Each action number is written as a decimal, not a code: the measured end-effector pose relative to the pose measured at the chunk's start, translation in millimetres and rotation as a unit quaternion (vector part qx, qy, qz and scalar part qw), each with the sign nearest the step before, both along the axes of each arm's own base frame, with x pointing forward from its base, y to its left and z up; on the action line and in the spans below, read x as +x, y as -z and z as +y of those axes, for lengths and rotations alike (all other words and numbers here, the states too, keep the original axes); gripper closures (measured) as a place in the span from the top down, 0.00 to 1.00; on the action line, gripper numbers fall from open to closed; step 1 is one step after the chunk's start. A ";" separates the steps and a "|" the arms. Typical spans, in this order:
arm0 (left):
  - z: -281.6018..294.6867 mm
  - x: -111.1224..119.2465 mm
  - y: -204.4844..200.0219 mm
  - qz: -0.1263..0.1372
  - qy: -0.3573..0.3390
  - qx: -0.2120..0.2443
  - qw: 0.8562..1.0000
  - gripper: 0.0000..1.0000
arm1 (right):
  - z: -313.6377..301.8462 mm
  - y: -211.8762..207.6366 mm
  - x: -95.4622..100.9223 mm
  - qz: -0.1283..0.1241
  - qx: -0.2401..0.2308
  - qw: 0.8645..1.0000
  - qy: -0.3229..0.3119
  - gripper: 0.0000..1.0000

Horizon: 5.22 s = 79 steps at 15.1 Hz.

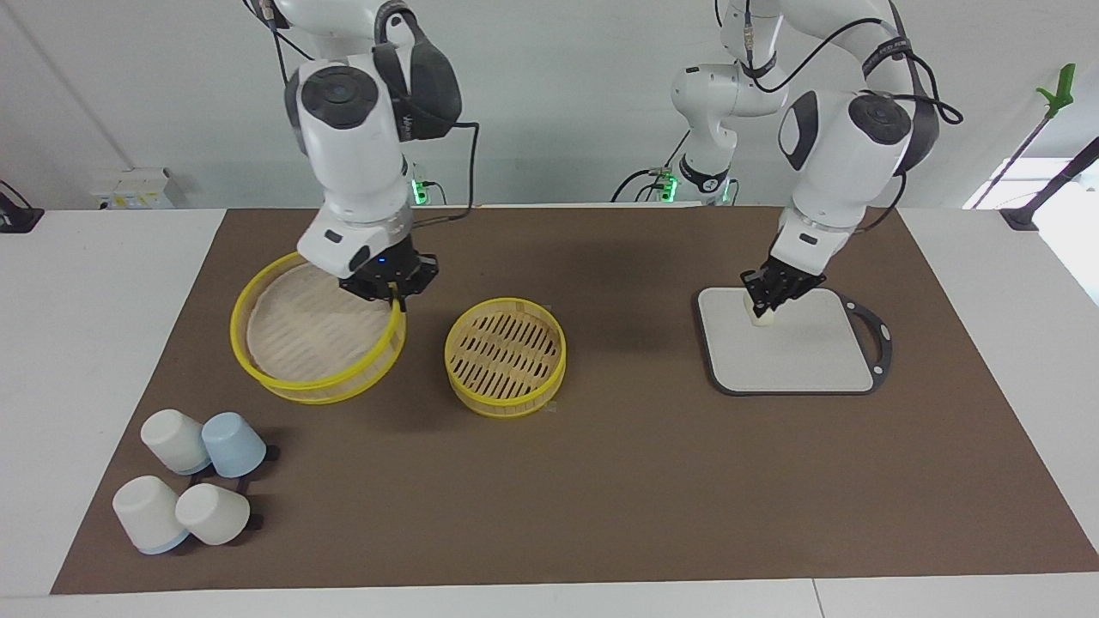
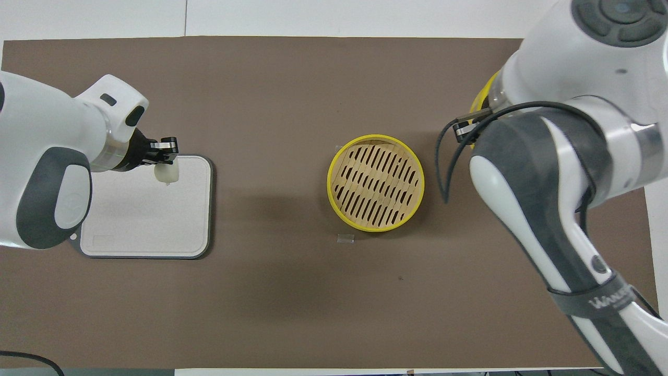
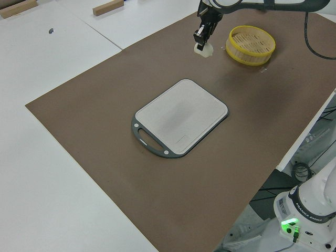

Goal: Place bun in steamer
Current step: 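Lift the lid aside with the right gripper while the left gripper lifts the bun, then lower the bun into the open steamer with the left gripper and release, then withdraw the left gripper while the right gripper brings the lid over the steamer, then lower the lid onto the steamer with the right gripper and settle it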

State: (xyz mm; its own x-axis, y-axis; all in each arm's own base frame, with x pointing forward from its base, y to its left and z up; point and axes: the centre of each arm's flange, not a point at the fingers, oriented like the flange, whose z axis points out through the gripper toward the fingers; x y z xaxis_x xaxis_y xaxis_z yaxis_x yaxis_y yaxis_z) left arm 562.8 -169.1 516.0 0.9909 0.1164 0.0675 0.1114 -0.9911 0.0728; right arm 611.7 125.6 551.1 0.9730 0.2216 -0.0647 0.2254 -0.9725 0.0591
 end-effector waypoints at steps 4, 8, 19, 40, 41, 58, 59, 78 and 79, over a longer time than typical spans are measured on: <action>-106.7 -15.0 -1.1 0.000 -0.017 -0.017 1.000 0.11 | -79.6 -13.7 -9.5 0.025 0.000 0.999 -0.020 0.09; -208.0 -24.0 24.3 -0.003 -0.017 -0.038 0.999 0.11 | -142.1 -16.0 -24.1 0.042 0.003 0.999 -0.008 0.09; -337.7 -39.6 163.9 -0.032 -0.008 -0.043 0.999 0.11 | -148.0 9.4 -45.5 0.060 0.001 0.998 -0.003 0.09; -123.6 -10.3 -44.7 -0.015 -0.058 0.036 0.998 1.00 | 38.7 1.6 -44.8 -0.014 0.023 0.998 0.048 0.09; -92.6 -2.6 -52.2 -0.011 -0.051 0.041 0.998 1.00 | 66.3 4.8 -42.0 -0.016 0.028 0.998 0.058 0.09; 138.1 10.9 -57.7 0.018 0.063 0.043 0.997 1.00 | 267.5 137.0 -35.5 -0.061 0.045 0.990 0.120 0.09; 138.2 9.4 -56.9 0.019 0.063 0.042 0.997 1.00 | 266.3 137.3 -34.1 -0.063 0.047 0.990 0.121 0.09; 146.0 -17.8 -65.7 0.019 0.074 0.035 0.996 1.00 | 281.9 162.4 -49.8 -0.060 0.048 0.990 0.120 0.09; 146.0 -17.8 -65.5 0.020 0.074 0.035 0.996 1.00 | 282.0 163.9 -50.0 -0.062 0.049 0.990 0.119 0.09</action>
